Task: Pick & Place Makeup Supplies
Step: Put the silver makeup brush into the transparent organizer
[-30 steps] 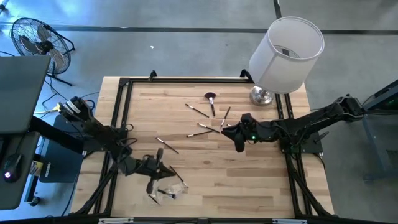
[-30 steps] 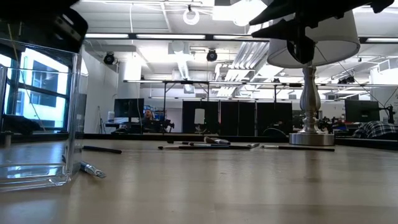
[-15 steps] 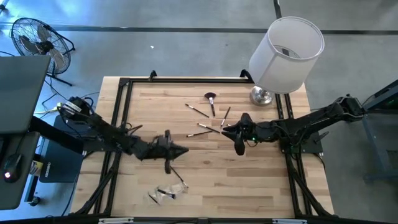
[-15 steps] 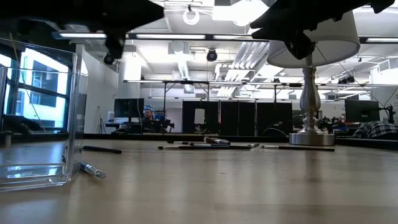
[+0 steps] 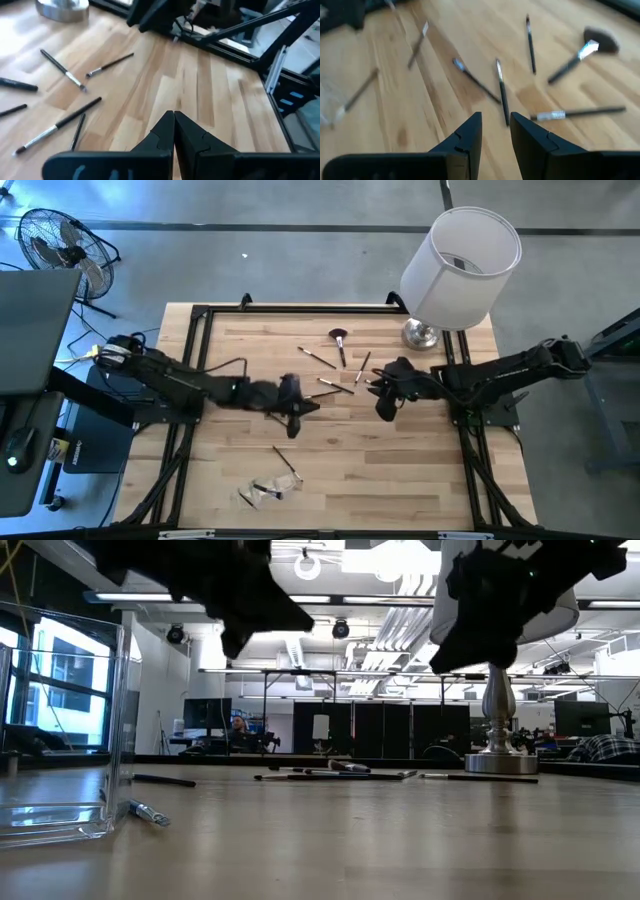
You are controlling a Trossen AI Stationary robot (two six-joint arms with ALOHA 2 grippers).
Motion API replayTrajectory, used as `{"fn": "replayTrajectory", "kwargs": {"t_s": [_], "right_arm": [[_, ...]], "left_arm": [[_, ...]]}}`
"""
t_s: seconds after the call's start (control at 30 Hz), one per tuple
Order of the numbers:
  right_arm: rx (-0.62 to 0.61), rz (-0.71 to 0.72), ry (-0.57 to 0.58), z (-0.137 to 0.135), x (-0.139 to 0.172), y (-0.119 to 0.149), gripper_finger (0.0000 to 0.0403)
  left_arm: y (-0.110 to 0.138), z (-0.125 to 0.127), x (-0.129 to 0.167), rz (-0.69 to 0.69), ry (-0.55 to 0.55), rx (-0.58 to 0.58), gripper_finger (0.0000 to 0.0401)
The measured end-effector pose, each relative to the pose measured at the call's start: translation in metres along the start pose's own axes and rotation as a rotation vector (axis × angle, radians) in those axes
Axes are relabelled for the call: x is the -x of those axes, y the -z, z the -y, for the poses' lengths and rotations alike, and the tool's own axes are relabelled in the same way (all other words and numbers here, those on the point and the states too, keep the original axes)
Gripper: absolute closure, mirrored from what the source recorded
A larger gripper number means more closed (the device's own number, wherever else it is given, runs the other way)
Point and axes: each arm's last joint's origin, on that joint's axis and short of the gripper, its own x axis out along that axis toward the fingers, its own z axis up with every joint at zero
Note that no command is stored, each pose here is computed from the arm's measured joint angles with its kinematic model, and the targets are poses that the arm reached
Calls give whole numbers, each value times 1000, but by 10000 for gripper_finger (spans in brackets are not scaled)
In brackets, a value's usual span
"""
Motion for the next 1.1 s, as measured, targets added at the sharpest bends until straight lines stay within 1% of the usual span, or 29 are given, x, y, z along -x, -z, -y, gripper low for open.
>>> {"fn": "replayTrajectory", "kwargs": {"t_s": [0.1,0.17,0.3,0.4,0.47,0.53,0.67,0.77,0.83,0.9,0.97,1.1], "right_arm": [[-20,-58,28,6,-1,4,307],[-40,-86,33,9,-2,5,307],[-49,-114,35,11,-7,6,307],[-41,-165,53,11,-18,10,307],[-40,-204,63,9,-28,10,307],[-17,-238,74,5,-40,7,307],[55,-298,110,-1,-67,-8,307],[96,-363,146,0,-87,-21,307],[120,-411,144,2,-100,-27,307],[143,-447,115,3,-111,-34,307],[165,-455,96,4,-119,-42,307],[191,-447,98,11,-127,-52,307]], "left_arm": [[-8,-21,-4,-34,49,12,401],[-14,-35,-5,-41,51,19,401],[-20,-70,-5,-82,-42,35,401],[-25,-91,-2,-115,-4,26,401],[-25,-101,0,-151,32,32,401],[-26,-109,2,-170,39,21,401],[-24,-121,5,-212,7,-23,401],[-23,-124,6,-237,-3,-66,401],[-21,-125,7,-257,-19,-100,401],[-18,-126,7,-283,-38,-123,401],[-16,-127,8,-303,-48,-137,401],[-14,-128,9,-323,-72,-141,401]]}}
